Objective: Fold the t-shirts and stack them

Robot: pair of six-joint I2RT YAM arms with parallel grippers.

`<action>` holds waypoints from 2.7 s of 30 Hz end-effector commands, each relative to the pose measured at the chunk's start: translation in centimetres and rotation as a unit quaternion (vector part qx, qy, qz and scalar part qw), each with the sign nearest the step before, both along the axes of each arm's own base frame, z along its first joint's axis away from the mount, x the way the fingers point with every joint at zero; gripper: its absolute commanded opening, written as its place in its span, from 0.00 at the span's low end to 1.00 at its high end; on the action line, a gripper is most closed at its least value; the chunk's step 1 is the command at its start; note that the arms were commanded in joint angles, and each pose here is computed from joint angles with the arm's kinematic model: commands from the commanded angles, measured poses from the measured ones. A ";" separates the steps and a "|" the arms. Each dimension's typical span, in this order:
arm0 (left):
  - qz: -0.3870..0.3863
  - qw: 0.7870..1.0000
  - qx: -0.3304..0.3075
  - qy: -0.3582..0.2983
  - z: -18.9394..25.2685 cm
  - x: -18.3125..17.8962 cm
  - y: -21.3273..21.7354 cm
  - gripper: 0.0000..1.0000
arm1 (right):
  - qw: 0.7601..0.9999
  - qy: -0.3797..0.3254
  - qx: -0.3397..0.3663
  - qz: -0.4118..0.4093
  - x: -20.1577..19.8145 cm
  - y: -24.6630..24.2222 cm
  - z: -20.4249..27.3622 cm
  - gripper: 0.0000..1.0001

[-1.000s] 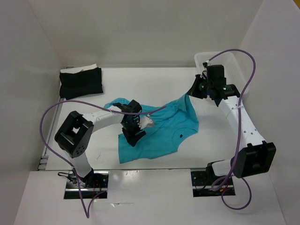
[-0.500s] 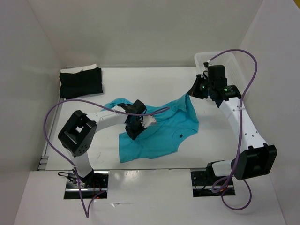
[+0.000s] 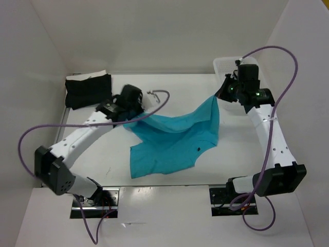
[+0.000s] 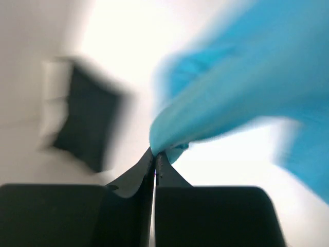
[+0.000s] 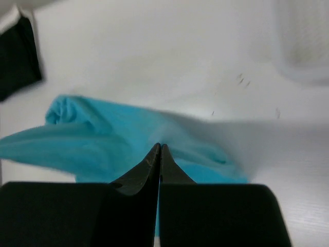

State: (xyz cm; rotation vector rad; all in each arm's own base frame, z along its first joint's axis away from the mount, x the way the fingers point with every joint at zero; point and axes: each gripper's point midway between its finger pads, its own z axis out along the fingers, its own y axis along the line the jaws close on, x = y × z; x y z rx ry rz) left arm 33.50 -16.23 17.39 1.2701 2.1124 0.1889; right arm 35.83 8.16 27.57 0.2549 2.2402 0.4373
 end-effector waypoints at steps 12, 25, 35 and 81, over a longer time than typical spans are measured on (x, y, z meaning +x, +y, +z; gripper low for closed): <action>0.154 0.911 0.084 -0.373 31.6 -2.1 14.9 0.00 | 0.944 -0.311 -0.070 -0.082 -6.3 -5.0 27.0 0.00; 0.113 0.942 0.081 -0.306 27.7 -0.3 13.2 0.00 | 0.929 -0.347 -0.099 -0.083 -5.5 -2.4 30.2 0.00; 0.138 0.984 0.001 -0.115 12.3 14.1 14.5 0.00 | 0.974 -0.203 -0.102 0.000 15.7 4.0 15.7 0.00; 0.367 0.910 -0.136 0.137 -14.4 6.3 25.2 1.00 | 0.959 0.281 0.001 -0.028 -5.4 7.3 -25.7 0.85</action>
